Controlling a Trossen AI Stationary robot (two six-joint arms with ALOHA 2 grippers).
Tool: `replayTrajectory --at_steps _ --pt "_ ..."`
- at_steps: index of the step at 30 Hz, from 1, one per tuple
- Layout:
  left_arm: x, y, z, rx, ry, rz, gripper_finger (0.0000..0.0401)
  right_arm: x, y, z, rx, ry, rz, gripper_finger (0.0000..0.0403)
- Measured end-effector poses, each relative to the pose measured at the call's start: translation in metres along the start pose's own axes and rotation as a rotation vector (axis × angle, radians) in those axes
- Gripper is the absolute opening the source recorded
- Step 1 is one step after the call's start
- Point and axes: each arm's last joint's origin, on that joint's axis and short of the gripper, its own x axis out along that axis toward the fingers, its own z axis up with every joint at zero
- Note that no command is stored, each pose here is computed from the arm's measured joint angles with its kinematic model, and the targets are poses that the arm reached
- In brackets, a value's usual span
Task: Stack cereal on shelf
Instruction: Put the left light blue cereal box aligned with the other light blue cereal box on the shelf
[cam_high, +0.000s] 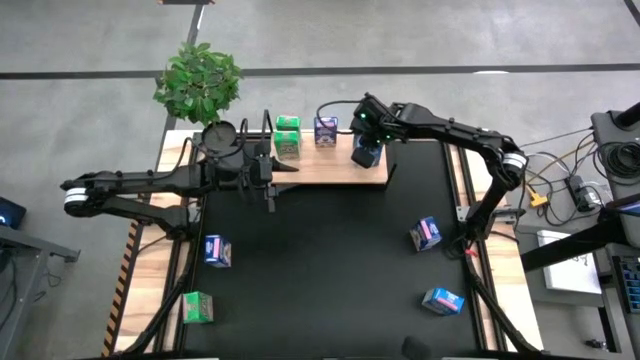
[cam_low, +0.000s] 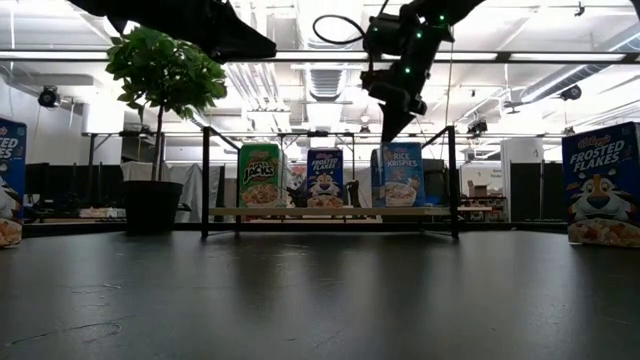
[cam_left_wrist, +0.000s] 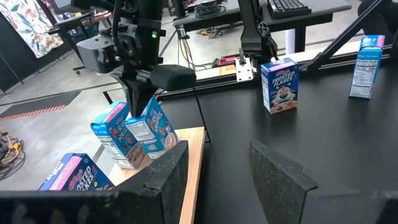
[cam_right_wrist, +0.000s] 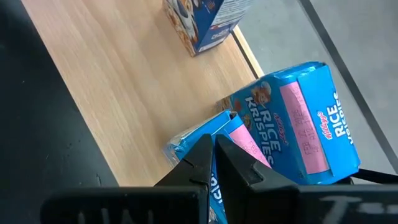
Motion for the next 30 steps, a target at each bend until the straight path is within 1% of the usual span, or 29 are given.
replayTrajectory --at_steps 5,11,16,19,30 --pt "0.0 0.0 0.0 0.0 0.0 0.0 0.0152 -0.005 -0.001 0.003 -0.001 -0.016 -0.003 0.0012" --pt "0.0 0.0 0.0 0.0 0.001 0.0 0.0152 -0.021 -0.003 0.006 -0.008 -0.059 -0.009 0.0012" --pt "0.0 0.0 -0.001 0.0 0.007 -0.002 0.0152 -0.03 -0.004 0.0 -0.045 0.014 0.0 0.0012" --pt "0.0 0.0 -0.001 -0.004 0.008 -0.002 0.0152 -0.029 -0.003 -0.005 -0.055 0.062 0.007 0.0012" --pt "0.0 0.0 -0.001 -0.004 0.01 -0.003 0.0152 -0.009 -0.001 -0.008 -0.051 0.021 -0.005 0.0012"
